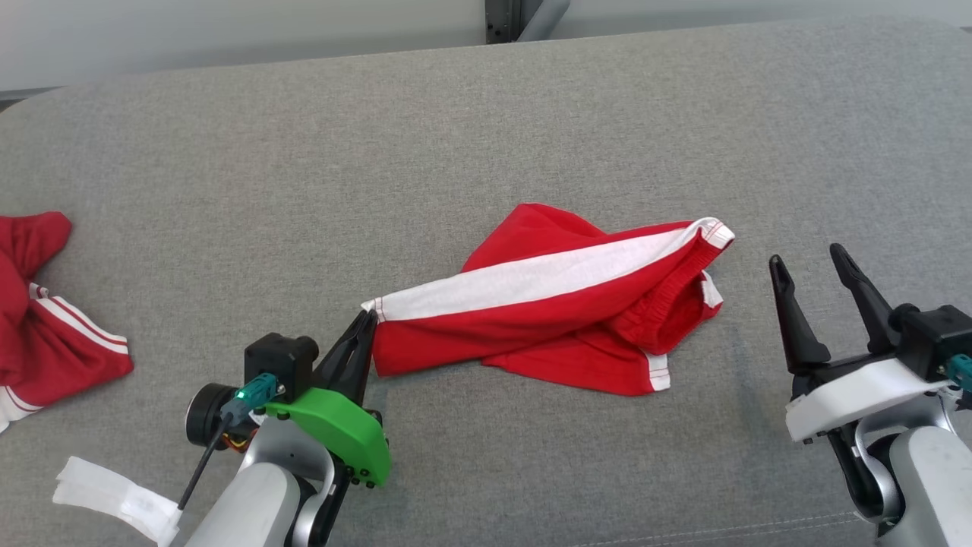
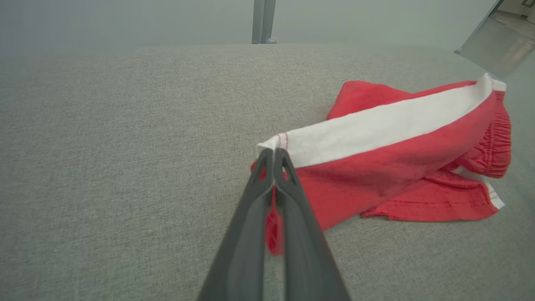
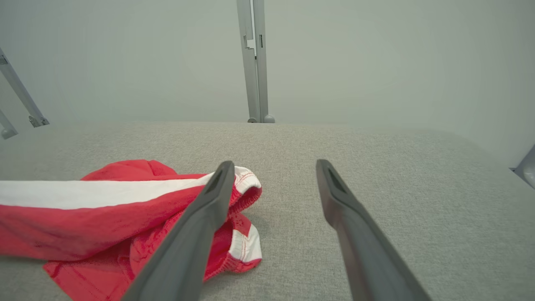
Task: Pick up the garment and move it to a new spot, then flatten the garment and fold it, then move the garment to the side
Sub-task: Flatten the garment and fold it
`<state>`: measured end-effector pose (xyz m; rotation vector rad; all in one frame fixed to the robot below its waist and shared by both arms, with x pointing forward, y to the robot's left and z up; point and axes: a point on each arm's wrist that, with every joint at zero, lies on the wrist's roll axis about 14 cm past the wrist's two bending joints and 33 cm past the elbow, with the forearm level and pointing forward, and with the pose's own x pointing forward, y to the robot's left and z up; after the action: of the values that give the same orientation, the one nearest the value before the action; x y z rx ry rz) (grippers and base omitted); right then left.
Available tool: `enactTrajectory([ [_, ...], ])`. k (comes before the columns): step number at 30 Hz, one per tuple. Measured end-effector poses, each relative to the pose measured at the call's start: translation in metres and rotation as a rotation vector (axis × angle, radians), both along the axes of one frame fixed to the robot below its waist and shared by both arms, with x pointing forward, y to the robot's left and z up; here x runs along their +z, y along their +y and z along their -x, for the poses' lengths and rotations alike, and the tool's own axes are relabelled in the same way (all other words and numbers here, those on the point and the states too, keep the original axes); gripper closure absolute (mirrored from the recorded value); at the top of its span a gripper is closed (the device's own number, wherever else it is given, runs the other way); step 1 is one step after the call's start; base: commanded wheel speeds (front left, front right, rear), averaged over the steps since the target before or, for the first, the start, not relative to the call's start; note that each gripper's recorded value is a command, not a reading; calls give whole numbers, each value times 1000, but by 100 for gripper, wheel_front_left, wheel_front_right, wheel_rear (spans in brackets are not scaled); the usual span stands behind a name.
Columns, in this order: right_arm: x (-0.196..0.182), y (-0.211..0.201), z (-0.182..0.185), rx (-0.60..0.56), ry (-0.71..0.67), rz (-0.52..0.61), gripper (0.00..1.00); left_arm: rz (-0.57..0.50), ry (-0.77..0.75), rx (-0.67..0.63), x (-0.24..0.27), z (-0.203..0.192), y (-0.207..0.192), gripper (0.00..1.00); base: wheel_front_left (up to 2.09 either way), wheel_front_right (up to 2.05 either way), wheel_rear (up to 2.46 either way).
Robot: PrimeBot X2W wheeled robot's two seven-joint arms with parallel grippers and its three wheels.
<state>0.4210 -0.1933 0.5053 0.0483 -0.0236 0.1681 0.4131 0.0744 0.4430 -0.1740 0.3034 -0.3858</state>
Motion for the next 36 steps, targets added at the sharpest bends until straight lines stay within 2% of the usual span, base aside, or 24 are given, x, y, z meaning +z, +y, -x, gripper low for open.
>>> enactTrajectory([
  [14,-53,36,-49,145,198,-5,0,-22,-16,8,-1,-2,5,100,0,0,0],
  [15,-57,38,-51,154,219,-3,40,-23,-21,9,-1,-2,6,100,0,0,0],
  [16,-61,40,-52,163,231,-7,65,-23,-29,12,0,-3,6,100,0,0,0],
  [17,-64,41,-53,169,243,-7,93,-21,-42,15,3,-5,7,100,0,0,0],
  [18,-65,42,-54,174,246,-5,100,-20,-52,19,4,-6,8,100,0,0,0],
  [22,-58,39,-60,181,207,-9,100,-12,-114,36,15,-12,10,100,0,0,0],
  [26,-26,30,-70,175,90,17,100,6,-265,54,51,-26,12,100,0,0,0],
  [31,40,30,-77,186,-122,56,100,11,-500,59,118,-41,12,100,0,0,0],
  [36,120,36,-65,202,-369,103,100,29,-744,37,196,-43,6,100,0,0,0],
])
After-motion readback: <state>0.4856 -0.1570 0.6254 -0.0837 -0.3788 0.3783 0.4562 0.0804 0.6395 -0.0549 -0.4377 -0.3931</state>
